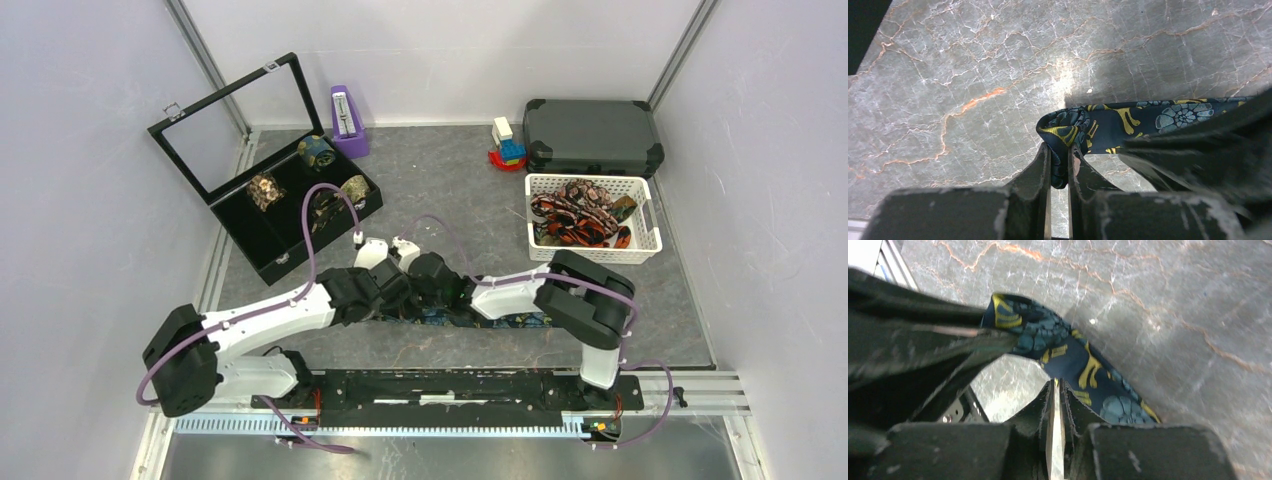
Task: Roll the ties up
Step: Roll the tie at the center of the board.
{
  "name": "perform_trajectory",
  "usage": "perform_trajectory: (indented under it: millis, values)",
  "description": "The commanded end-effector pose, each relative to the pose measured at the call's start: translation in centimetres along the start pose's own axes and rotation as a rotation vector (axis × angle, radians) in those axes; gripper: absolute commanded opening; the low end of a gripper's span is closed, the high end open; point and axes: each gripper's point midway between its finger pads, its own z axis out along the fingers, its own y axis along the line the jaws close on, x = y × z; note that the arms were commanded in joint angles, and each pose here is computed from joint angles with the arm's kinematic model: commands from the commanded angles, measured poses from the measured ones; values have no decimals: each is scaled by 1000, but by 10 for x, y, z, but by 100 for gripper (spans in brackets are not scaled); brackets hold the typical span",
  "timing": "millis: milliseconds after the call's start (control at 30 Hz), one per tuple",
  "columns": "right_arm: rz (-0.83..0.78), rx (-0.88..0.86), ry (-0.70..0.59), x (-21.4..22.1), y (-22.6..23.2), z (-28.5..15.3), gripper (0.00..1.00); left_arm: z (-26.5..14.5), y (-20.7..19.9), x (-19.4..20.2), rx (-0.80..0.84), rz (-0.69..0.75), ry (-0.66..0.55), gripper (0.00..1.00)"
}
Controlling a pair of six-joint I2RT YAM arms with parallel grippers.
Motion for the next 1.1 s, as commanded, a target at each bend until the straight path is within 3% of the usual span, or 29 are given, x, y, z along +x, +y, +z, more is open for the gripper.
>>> perform_trajectory:
  millis: [0, 567, 833, 1067]
  values:
    - [-38, -5, -69, -18, 4, -29, 14, -3, 3, -14, -62, -13, -42, 2]
    - [4, 283, -211, -17, -93, -144, 16, -2, 2, -9, -227, 110, -31, 2]
    - [-21, 422, -306, -29, -116, -188, 17, 4, -9, -4, -287, 178, -17, 2]
    - [-16, 436, -331, -28, -119, -201, 17, 10, -22, -2, -309, 218, -6, 2]
